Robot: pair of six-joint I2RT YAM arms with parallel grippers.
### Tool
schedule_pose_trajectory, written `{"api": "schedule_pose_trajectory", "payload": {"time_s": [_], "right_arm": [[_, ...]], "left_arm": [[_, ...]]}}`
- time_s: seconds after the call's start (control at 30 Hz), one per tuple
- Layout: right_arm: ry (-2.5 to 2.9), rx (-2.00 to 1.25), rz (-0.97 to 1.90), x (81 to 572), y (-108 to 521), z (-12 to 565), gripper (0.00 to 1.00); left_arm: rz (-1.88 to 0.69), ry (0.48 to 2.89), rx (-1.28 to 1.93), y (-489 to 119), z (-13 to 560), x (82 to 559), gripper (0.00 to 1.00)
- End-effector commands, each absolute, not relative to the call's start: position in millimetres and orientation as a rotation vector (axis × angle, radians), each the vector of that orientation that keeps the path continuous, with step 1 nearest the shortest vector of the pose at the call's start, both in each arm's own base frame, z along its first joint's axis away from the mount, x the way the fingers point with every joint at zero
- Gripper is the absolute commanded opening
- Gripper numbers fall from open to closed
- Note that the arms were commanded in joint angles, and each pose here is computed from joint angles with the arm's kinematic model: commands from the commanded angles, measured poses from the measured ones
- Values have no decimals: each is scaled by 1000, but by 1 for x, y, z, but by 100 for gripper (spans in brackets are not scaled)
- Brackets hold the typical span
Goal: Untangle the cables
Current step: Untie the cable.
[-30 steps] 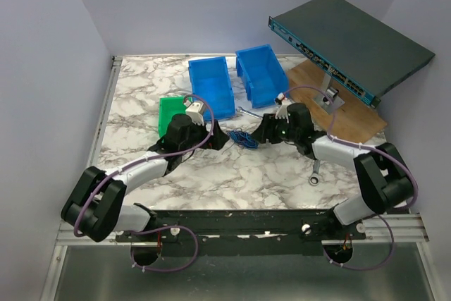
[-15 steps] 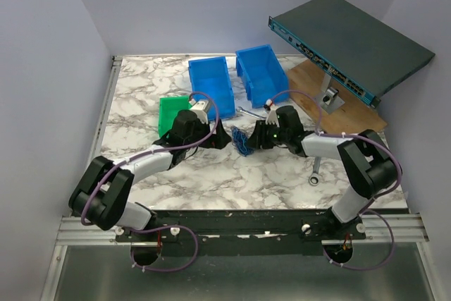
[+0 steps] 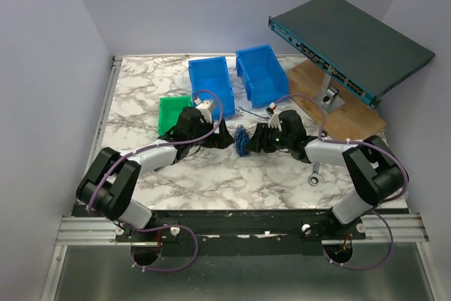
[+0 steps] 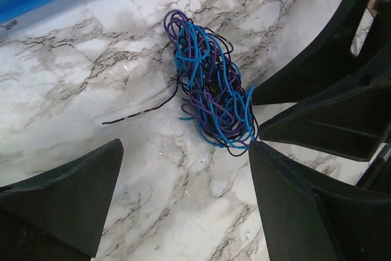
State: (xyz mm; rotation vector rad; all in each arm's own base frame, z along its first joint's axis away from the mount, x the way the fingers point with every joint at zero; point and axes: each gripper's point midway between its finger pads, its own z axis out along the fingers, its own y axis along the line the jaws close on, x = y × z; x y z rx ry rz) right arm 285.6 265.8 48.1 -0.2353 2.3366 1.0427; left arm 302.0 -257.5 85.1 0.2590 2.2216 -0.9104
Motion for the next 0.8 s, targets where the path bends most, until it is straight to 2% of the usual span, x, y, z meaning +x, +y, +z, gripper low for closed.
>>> {"api": "schedule_pose_trajectory", "payload": {"time_s": [0.0,0.17,0.37,0.6,0.67,0.77], "right_arm": [[2268,-209,971,294,259,67,63],[2218,-164,935,306,256,80,73],[2273,-154,969,319,270,65,73],[2315,-222,992,310,284,47,63],[2319,-248,983,307,287,45,58],[2309,-274,992,304,289,45,42]], "left_arm": [[-914,2197,274,-258,95,303,86],[-903,2179,273,-256,99,303,87],[-882,2153,268,-252,105,304,89],[-865,2136,262,-248,108,304,89],[-863,2142,264,-248,107,304,89],[-860,2149,264,-248,105,305,90]]}}
